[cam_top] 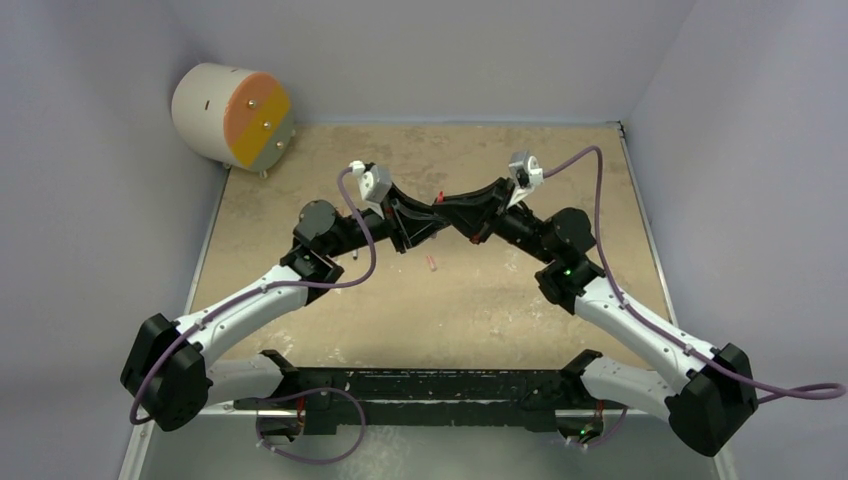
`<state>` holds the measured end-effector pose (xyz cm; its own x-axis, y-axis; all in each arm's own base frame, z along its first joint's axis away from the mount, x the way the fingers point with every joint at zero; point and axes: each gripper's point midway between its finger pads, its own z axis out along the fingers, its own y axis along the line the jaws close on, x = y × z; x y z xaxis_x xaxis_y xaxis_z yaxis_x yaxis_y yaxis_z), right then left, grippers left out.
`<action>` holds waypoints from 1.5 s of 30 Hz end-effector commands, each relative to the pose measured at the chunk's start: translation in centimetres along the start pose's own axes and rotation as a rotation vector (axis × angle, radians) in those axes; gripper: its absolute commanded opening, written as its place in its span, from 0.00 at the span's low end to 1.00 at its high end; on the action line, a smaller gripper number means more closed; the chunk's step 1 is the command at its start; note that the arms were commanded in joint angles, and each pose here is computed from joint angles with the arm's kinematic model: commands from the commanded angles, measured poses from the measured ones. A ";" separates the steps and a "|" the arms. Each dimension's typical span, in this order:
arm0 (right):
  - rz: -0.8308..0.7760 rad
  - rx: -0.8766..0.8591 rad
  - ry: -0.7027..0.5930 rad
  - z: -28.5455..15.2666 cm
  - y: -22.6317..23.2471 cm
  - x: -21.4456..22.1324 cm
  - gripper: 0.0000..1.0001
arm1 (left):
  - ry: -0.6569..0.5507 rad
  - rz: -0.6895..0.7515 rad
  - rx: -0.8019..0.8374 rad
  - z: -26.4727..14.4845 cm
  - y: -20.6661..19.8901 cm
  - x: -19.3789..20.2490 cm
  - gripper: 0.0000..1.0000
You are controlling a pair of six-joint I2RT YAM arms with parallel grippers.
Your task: Insert the pens into the pen caps
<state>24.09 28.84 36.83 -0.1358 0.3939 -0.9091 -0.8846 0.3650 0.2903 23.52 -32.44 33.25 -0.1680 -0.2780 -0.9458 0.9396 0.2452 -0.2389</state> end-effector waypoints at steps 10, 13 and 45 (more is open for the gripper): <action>0.018 -0.070 -0.059 -0.2 1.8 -1.4 0.00 | -0.027 0.051 -0.008 -0.8 -0.6 -1.3 0.01; 0.000 -0.065 -0.073 -0.1 1.9 -2.3 0.00 | 0.004 0.044 -0.016 -1.0 -0.4 -0.5 0.18; -0.056 0.586 0.488 -5.4 -12.9 13.9 0.49 | -0.124 0.025 -0.450 -8.1 8.2 -2.1 0.00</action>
<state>29.15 25.79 28.23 -0.2105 0.2397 -0.9478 -0.6475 0.6922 0.3189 29.17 -23.30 29.05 -0.1467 -0.3072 -0.9403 0.7295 0.6084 -0.3126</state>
